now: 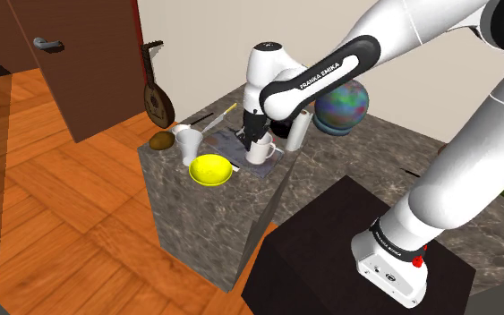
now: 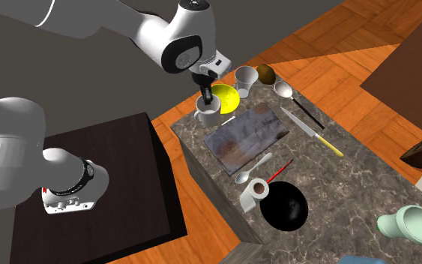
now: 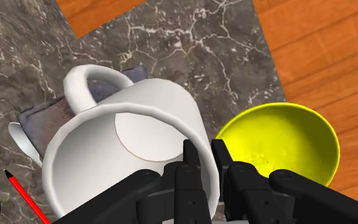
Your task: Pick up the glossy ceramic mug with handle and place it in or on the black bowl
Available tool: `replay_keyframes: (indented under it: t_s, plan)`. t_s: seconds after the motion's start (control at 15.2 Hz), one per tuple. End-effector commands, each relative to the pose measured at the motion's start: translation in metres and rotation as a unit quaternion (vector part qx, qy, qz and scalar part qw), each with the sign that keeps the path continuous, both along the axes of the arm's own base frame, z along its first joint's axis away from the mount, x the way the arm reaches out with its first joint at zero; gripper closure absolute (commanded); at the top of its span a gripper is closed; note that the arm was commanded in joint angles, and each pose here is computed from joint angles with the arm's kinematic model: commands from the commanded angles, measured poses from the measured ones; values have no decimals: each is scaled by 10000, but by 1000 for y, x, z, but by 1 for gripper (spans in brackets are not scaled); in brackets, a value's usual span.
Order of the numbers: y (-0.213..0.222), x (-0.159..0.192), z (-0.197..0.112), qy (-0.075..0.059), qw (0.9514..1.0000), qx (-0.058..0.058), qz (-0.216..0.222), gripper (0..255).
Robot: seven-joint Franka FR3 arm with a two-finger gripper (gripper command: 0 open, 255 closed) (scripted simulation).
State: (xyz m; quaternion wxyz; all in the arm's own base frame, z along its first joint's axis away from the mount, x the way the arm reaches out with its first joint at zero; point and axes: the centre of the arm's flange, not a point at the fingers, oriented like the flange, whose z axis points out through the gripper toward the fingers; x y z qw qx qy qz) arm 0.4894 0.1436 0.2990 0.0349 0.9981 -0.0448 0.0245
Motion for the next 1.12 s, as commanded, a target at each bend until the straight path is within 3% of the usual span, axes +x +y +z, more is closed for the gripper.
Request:
replay_keyframes:
  t_s: [0.0,1.06]
  plan:
    - [-23,9,3,-1,10000,0,10,255]
    - [-220,84,14,-1,10000,0,10,255]
